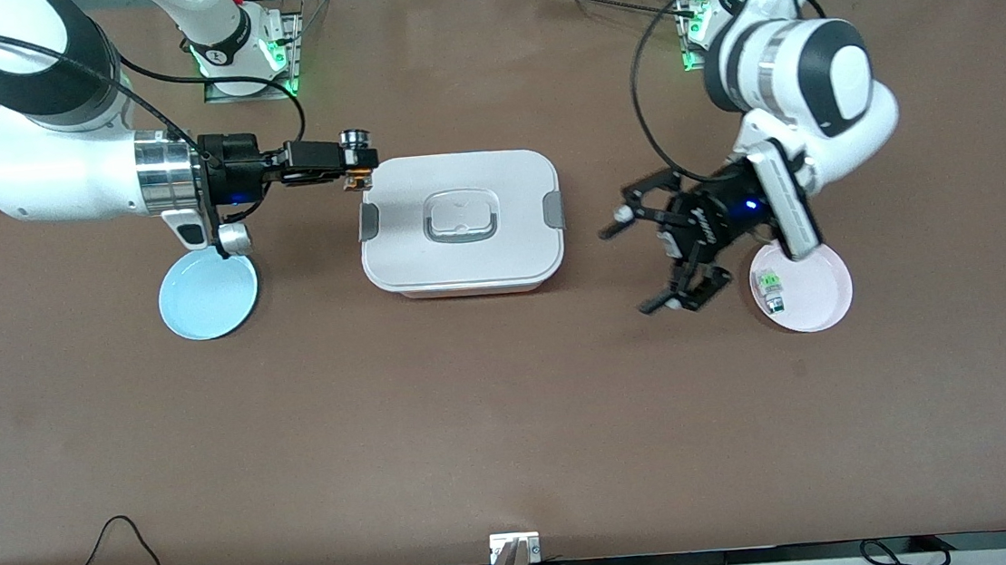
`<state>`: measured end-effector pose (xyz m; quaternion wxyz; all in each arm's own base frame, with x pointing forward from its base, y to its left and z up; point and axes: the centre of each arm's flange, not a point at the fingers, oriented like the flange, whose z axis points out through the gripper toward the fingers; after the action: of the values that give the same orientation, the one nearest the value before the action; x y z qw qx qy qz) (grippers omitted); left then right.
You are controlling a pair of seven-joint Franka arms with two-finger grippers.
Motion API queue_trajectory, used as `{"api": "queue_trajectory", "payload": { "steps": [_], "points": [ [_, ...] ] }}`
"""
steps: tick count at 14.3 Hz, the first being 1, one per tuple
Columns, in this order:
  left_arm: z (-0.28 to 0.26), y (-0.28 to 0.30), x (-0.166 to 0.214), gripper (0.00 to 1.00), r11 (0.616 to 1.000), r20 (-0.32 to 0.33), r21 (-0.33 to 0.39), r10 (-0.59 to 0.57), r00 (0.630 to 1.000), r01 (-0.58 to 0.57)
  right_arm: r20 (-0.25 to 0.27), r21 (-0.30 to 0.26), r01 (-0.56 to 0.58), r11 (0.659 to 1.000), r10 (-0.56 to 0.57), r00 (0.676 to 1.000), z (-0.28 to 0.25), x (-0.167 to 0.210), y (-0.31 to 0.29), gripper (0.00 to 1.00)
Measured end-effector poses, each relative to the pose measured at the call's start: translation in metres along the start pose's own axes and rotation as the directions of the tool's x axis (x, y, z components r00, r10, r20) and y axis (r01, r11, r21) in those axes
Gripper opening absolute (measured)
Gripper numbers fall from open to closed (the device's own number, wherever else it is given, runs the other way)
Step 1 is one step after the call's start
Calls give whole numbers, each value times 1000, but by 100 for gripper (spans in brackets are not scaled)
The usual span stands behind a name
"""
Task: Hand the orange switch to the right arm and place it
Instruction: 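Open the left gripper and withdraw it while the right gripper carries the switch, then lower the orange switch onto the light-blue dish with the right gripper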
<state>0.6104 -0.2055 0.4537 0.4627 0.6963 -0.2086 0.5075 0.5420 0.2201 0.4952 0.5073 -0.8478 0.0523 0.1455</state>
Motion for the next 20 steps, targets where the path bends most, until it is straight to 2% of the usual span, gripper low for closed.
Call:
{"api": "queue_trajectory", "payload": {
  "steps": [2, 4, 6, 7, 9, 12, 15, 16, 18, 20],
  "points": [
    [-36, -38, 14, 100, 990, 98, 7, 139, 985, -140, 4, -168, 88, 982, -89, 996, -12, 0, 4, 42],
    [-81, -76, 25, 100, 972, 229, 7, 228, 946, -236, 40, -321, 188, 928, -185, 982, -23, 1, 15, 42],
    [-130, -106, 40, 100, 962, 367, 33, 240, 899, -270, 118, -453, 294, 841, -271, 955, -35, 2, 33, 42],
    [-149, -113, 49, 100, 960, 429, 54, 227, 874, -276, 167, -507, 351, 788, -310, 936, -42, 3, 41, 42],
    [-171, -115, 68, 100, 959, 525, 121, 157, 836, -256, 275, -573, 468, 673, -381, 883, -55, 5, 55, 42],
    [-186, -107, 87, 100, 946, 623, 241, 20, 782, -216, 435, -593, 625, 507, -452, 779, -80, 10, 75, 42],
    [-193, -94, 111, 100, 919, 697, 341, -106, 709, -198, 576, -550, 756, 354, -495, 651, -104, 15, 96, 42],
    [-195, -88, 119, 100, 907, 712, 379, -158, 685, -185, 616, -522, 797, 304, -512, 598, -111, 18, 105, 42],
    [-197, -74, 131, 100, 871, 731, 463, -271, 626, -163, 675, -456, 866, 206, -554, 487, -124, 25, 133, 42],
    [-196, -58, 142, 100, 823, 737, 545, -378, 560, -161, 709, -417, 899, 135, -571, 415, -131, 31, 164, 42]
  ]
}}
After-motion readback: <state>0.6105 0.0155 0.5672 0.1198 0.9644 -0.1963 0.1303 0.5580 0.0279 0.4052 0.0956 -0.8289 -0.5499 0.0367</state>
